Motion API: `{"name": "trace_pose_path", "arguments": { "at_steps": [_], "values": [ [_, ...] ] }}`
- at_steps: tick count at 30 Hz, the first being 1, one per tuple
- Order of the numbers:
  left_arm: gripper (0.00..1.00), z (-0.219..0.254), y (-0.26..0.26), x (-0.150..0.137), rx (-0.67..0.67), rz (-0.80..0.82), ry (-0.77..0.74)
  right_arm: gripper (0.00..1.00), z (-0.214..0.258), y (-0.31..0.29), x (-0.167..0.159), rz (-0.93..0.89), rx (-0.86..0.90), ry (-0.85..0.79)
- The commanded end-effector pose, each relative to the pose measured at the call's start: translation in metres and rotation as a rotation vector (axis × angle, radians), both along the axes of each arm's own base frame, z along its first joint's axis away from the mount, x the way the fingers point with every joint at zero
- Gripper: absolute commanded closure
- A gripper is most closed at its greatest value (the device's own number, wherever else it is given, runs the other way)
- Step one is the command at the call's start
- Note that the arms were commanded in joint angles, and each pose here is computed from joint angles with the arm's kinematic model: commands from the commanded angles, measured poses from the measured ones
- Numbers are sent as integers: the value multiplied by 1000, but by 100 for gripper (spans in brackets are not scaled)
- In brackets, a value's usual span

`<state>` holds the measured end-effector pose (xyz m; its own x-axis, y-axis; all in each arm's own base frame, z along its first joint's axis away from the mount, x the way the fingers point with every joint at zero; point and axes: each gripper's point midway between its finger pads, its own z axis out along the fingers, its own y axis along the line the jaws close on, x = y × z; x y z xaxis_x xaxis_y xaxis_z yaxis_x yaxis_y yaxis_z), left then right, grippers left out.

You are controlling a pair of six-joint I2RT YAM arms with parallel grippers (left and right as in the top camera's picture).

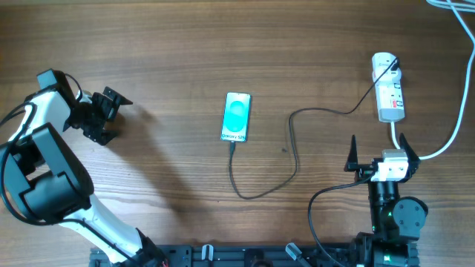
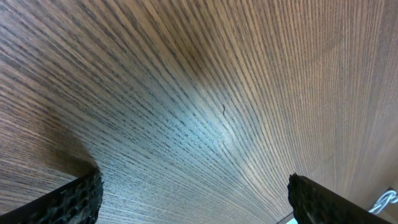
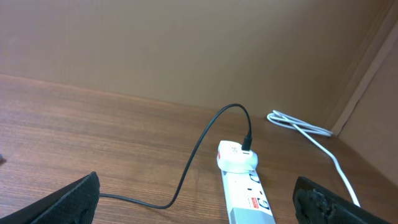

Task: Plug charger to phone and switch on socket

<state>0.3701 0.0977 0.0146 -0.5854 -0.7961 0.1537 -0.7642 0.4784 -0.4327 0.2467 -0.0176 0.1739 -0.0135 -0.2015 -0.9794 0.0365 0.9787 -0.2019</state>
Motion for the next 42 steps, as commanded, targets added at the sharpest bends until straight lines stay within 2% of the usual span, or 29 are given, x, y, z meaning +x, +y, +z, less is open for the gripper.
{"name": "trace_pose_path", "arguments": {
  "at_steps": [1,11,16,19,20,27,32,42],
  "values": [
    [0,-26,3,-18,34,2,90,0,3,-3,-1,-19,-11,-14],
    [0,47,9,-2,126,4,-98,0,3,-3,-1,-19,-11,-14],
    [0,35,0,-17,144,1,-136,0,3,-3,-1,-19,-11,-14],
    [0,16,-14,-42,132,-4,-111,0,3,-3,-1,-19,-11,-14],
    [0,3,-23,-60,111,-5,-68,0,3,-3,-1,-19,-11,-14],
    [0,-39,-55,-128,29,-11,101,0,3,-3,-1,-19,-11,-14],
    [0,-43,-68,-155,15,-12,128,0,3,-3,-1,-19,-11,-13],
    [0,-38,-88,-196,43,-11,72,0,3,-3,-1,-19,-10,-12]
  ]
}}
